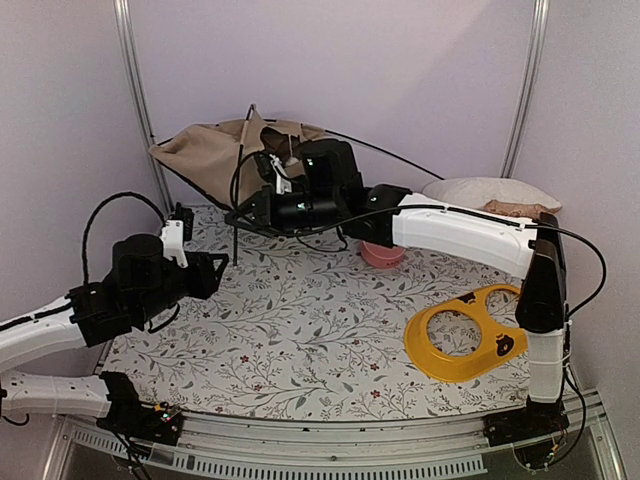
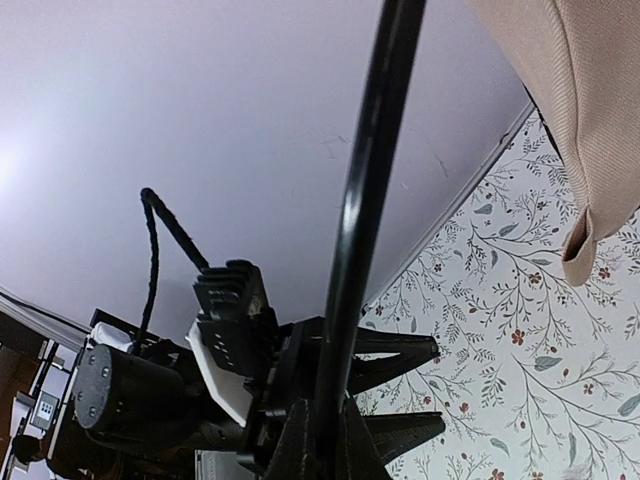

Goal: Set up the pet tent

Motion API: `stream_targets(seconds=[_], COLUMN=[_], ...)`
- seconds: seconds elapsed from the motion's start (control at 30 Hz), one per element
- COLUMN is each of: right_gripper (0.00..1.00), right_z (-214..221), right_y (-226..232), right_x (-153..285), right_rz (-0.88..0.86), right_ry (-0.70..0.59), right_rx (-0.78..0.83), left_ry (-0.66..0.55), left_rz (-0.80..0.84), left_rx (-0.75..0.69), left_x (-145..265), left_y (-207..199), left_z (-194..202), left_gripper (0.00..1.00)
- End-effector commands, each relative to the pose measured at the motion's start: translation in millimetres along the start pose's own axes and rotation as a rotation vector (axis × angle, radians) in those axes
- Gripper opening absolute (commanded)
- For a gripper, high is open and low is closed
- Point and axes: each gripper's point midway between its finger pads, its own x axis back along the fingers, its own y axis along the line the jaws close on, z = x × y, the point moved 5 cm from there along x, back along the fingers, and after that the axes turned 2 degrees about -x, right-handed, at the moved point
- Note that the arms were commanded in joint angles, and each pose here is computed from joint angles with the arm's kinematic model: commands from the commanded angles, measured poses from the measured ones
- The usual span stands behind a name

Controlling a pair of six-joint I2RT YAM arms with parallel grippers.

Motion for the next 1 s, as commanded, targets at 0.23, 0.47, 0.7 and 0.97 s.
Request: stream_targets(seconds=[0.23, 0.47, 0.7, 0.97], right_gripper=[0.00, 0.00, 0.00, 0.00], right_z=[-14, -13, -14, -15], right_y=[-7, -8, -8, -9], right_x=[2, -1, 0, 2], right_rz=[0.012, 0.017, 0.026, 0.037], right_ry=[-0.010, 0.006, 0.006, 0.002], right_rx=[0.033, 0.023, 0.019, 0.018], left_ry=[-0.487, -0.534, -0.593, -0.581], left_rz=[-0.030, -0.100, -0.099, 0.032], left_rx=[-0.314, -0.423, -0.407, -0.445], left_x=[2, -31, -51, -70], left_y=[8, 3, 8, 1], left_z=[-14, -15, -32, -40], left_gripper=[0.59, 0.56, 0.53, 0.42])
